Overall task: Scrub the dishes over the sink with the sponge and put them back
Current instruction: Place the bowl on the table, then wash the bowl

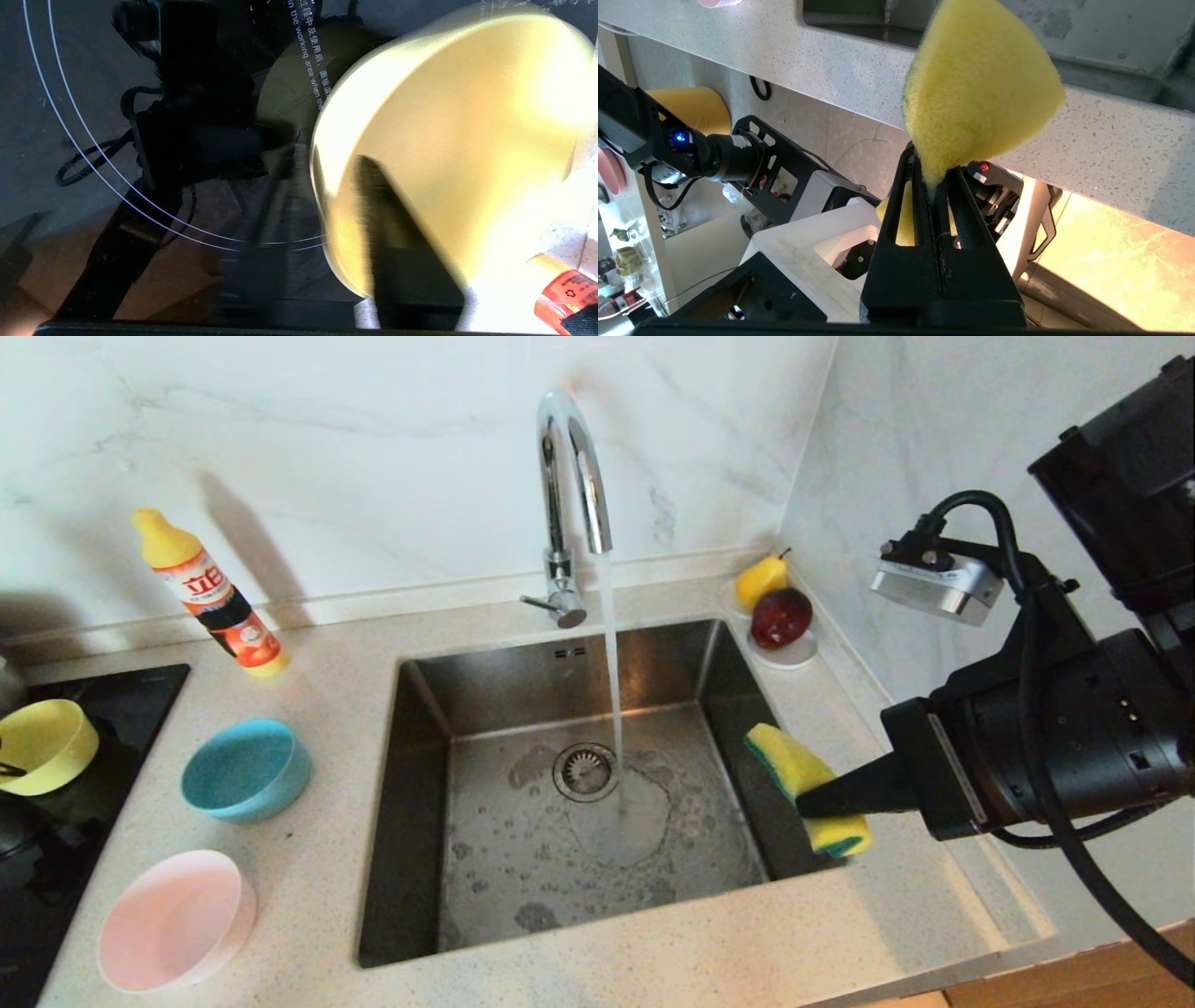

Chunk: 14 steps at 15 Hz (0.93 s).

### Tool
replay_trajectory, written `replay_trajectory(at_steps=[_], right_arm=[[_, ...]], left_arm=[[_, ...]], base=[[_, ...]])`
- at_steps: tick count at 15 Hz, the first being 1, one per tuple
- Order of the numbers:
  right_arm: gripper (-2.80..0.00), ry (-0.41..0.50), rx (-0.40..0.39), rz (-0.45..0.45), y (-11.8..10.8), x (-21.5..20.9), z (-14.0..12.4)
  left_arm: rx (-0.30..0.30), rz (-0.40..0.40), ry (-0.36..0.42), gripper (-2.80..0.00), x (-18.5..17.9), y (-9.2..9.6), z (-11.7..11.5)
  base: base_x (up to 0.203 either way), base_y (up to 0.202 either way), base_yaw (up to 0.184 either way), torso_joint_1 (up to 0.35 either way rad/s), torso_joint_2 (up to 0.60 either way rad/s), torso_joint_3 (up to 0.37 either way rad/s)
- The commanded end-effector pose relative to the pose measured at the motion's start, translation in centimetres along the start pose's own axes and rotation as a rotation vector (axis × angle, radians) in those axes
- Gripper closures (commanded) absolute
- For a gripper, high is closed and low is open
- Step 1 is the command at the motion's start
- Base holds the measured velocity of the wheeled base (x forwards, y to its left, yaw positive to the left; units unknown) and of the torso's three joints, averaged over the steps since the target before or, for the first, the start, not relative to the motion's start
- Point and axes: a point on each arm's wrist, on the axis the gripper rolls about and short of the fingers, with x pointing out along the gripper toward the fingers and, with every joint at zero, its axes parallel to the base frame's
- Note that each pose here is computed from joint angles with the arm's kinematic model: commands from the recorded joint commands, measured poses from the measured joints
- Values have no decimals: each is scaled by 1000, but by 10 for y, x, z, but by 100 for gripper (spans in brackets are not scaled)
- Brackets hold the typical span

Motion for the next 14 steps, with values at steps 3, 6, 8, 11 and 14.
replay_trajectory(at_steps=[3, 6, 8, 11, 14], right_arm=[[0, -2, 1, 4, 0, -3, -1], [0, -3, -1, 4, 1, -4, -1], [0, 2, -2, 1, 1, -2, -1], [0, 5, -1, 1, 1, 0, -1], [0, 19, 3, -5, -1, 4, -2]], left_arm=[[8, -32, -27, -280, -22, -12, 1], [33, -112, -29, -280, -64, -34, -3], [52, -176, -12, -280, -97, -48, -9], [102, -199, -5, 0, -132, -58, -20], [307, -227, 36, 0, -175, -64, -41]], base=[[0, 0, 0, 0, 0, 0], [0, 0, 0, 0, 0, 0], [0, 0, 0, 0, 0, 0], [0, 0, 0, 0, 0, 0], [0, 0, 0, 0, 0, 0]])
